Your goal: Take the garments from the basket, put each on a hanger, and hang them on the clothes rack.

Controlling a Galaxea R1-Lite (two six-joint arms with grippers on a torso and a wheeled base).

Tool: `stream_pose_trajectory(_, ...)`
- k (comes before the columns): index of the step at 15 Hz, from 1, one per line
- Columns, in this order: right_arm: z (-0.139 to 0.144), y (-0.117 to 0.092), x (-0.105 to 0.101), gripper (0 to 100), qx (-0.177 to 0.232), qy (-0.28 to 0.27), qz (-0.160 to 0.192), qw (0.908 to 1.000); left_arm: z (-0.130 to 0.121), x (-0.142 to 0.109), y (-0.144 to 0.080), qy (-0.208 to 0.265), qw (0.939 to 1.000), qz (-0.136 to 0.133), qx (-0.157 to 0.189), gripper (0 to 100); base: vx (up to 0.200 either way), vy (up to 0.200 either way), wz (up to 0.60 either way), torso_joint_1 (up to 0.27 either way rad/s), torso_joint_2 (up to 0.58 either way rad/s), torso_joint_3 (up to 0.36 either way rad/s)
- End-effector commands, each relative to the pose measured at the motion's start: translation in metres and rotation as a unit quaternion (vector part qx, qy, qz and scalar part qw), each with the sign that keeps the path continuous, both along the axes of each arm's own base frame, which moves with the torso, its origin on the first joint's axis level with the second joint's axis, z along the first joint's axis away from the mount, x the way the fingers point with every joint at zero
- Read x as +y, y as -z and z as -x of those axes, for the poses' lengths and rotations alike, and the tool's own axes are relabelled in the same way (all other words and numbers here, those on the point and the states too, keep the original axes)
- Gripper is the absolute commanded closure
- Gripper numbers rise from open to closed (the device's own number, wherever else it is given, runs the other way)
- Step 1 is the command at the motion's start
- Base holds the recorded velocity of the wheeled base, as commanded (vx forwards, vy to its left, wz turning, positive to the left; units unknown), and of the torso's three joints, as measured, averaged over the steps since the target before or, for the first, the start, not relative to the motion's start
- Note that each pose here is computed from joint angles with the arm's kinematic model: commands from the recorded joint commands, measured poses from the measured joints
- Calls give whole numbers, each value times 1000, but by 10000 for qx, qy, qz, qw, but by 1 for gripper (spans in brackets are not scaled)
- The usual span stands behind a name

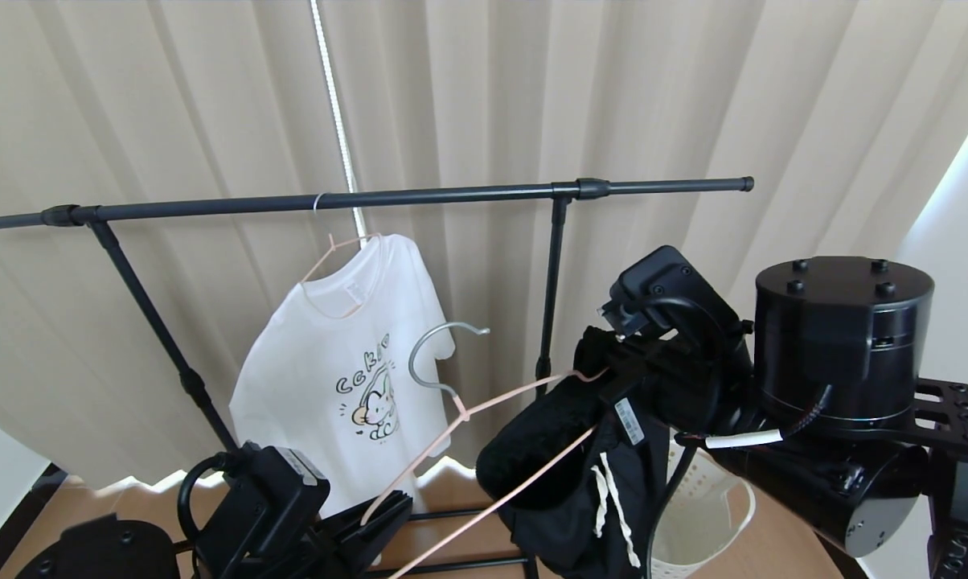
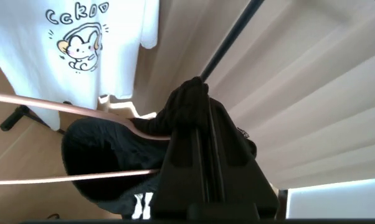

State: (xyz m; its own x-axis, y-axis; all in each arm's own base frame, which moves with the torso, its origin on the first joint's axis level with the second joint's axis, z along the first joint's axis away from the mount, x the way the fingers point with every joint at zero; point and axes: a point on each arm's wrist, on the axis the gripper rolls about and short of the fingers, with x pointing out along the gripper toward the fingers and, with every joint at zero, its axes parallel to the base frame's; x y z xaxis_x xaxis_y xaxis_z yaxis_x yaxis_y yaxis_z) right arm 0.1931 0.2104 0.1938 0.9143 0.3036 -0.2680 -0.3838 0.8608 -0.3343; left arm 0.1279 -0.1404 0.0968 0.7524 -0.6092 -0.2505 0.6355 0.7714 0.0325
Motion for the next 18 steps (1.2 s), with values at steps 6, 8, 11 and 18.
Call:
stream_pose_trajectory(6, 12, -14, 3, 100, -152, -193, -203, 9995, -11, 7, -7, -352, 9989, 227, -231, 100, 0, 0, 0, 0, 0, 0)
stream_pose_trajectory(8, 4, -16, 0, 100, -146, -32, -309, 9994, -15, 10, -9, -460, 9979, 320, -322, 100, 0, 0, 0, 0, 0, 0)
stream_pose_trajectory(11, 0, -16, 5, 100, -95, 28, -482, 9988, -16, 10, -10, -490, 9976, 340, -345, 100, 0, 0, 0, 0, 0, 0)
stream_pose_trajectory(18, 20, -20, 38, 100, 470, -328, -993, 9934, -16, 8, -5, -450, 9982, 263, -280, 100, 0, 0, 0, 0, 0, 0)
